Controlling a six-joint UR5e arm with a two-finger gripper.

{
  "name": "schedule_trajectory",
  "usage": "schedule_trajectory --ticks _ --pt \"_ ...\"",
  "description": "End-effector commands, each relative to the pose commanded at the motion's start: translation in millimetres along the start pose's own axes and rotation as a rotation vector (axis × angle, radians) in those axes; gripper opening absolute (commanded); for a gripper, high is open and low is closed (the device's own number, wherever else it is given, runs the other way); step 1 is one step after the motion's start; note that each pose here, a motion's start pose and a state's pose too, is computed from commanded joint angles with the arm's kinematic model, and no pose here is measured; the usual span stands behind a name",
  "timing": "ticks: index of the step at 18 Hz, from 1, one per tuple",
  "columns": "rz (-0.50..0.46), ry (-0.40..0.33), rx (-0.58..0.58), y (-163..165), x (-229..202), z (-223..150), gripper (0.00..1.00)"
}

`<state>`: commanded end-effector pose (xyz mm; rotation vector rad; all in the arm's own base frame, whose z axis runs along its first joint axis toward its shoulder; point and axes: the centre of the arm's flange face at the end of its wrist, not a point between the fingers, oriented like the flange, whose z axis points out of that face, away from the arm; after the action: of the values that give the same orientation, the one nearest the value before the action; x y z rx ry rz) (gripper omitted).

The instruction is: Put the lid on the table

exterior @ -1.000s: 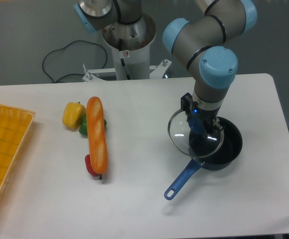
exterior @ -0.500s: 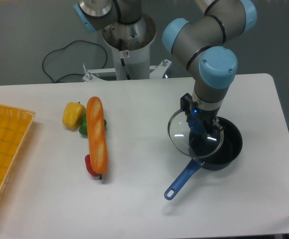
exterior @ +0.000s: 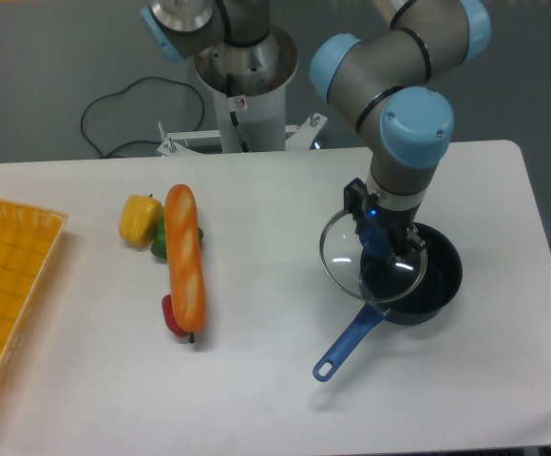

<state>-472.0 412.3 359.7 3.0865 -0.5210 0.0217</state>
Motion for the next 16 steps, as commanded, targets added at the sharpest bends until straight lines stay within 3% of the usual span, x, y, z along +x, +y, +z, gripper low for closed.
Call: schedule_trajectory --ticks 16 --pt "-0.043 -0.003 0.003 -42 24 -3 0.61"
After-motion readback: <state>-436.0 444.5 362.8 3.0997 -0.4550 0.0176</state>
